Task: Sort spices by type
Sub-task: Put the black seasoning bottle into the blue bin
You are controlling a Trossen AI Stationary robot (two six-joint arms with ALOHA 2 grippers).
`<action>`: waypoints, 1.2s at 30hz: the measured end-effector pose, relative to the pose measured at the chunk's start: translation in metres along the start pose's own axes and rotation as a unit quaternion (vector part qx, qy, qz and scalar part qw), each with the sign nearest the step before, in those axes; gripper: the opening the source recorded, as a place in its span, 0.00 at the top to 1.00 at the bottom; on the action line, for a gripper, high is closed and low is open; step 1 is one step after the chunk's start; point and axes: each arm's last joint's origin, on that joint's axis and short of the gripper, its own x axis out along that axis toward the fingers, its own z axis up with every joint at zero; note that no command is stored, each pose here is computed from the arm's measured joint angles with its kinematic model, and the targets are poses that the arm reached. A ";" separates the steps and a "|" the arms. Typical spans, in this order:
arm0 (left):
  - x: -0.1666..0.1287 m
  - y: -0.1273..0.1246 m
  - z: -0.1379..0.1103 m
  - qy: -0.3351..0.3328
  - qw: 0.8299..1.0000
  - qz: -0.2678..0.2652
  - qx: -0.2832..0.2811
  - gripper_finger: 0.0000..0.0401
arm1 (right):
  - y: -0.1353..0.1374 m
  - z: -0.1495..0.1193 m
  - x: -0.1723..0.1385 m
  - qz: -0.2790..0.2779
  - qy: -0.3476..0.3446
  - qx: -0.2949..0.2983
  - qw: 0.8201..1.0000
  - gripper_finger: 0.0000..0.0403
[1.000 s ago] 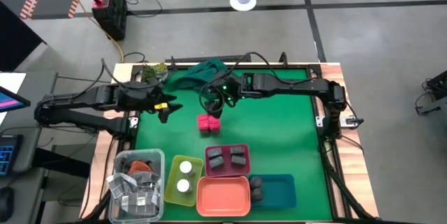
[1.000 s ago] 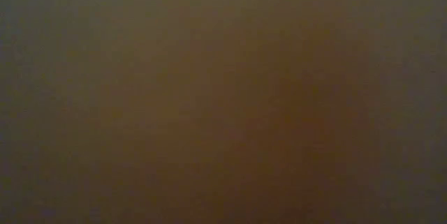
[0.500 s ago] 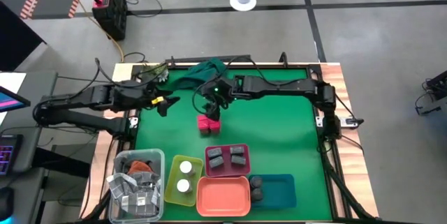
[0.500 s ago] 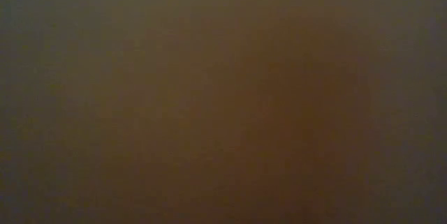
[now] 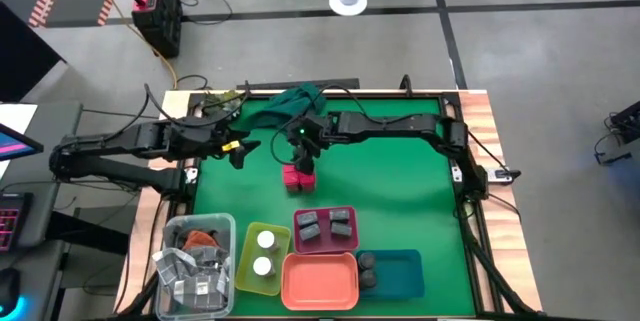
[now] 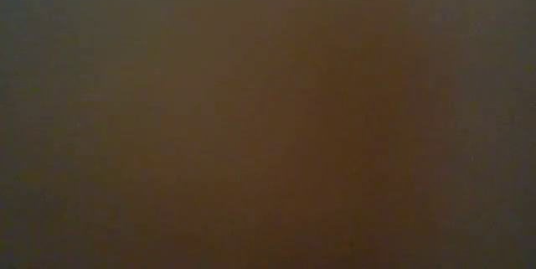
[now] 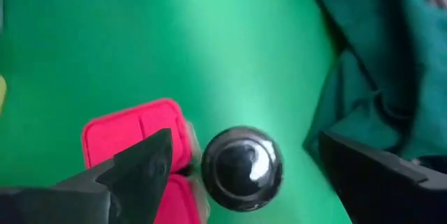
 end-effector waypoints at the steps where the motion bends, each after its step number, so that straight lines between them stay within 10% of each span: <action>1: 0.000 0.000 0.000 0.000 1.000 0.000 0.000 0.38 | 0.000 -0.002 0.002 0.000 0.005 -0.003 1.000 0.05; 36: -0.001 0.002 -0.002 0.010 1.000 0.002 0.003 0.38 | -0.005 -0.016 0.021 -0.004 0.058 0.000 0.998 0.45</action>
